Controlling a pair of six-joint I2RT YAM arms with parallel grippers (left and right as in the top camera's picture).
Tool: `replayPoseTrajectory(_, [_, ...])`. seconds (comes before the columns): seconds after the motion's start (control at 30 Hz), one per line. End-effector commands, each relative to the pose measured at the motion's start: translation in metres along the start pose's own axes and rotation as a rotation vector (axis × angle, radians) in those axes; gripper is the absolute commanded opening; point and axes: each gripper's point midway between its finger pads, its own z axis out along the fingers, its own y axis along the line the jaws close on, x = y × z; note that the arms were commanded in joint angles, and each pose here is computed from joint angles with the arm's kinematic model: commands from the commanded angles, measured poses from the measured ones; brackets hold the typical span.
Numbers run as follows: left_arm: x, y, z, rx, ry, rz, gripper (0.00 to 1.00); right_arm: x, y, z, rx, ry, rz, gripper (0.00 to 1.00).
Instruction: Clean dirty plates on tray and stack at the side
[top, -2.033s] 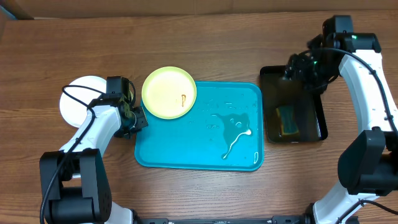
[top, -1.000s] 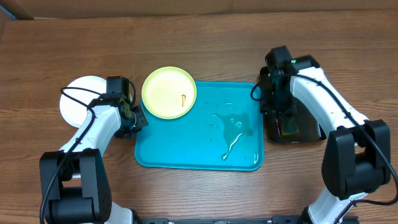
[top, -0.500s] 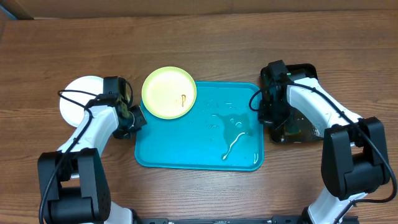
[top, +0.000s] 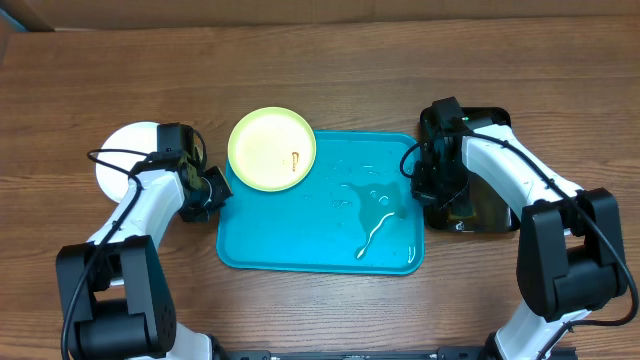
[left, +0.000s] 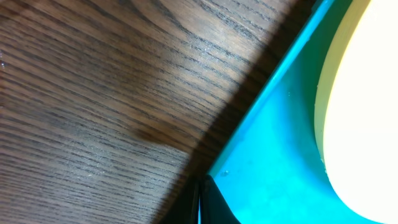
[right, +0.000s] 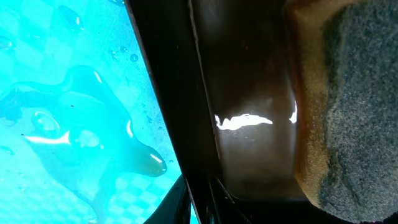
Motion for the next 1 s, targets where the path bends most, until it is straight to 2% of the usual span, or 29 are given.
replayPoseTrajectory(0.0, [0.012,0.006,0.012,0.014,0.059,-0.037,0.04,0.003,0.007,-0.002,-0.033,0.007,0.014,0.1])
replayPoseTrajectory(0.5, [0.005,0.015,0.009,0.063,0.063,-0.092,0.04,0.005,0.006,-0.002,-0.029,0.014,0.019,0.11])
replayPoseTrajectory(0.7, [0.003,0.012,0.008,0.082,0.055,-0.037,0.04,0.005,0.006,-0.002,-0.029,0.014,0.018,0.13])
replayPoseTrajectory(0.8, [0.0,0.001,0.003,0.139,0.054,0.053,0.11,0.005,0.006,-0.002,-0.029,0.014,0.018,0.15])
replayPoseTrajectory(0.97, [-0.003,-0.004,-0.01,0.149,0.046,0.166,0.27,0.005,0.006,-0.002,-0.029,0.014,0.018,0.19])
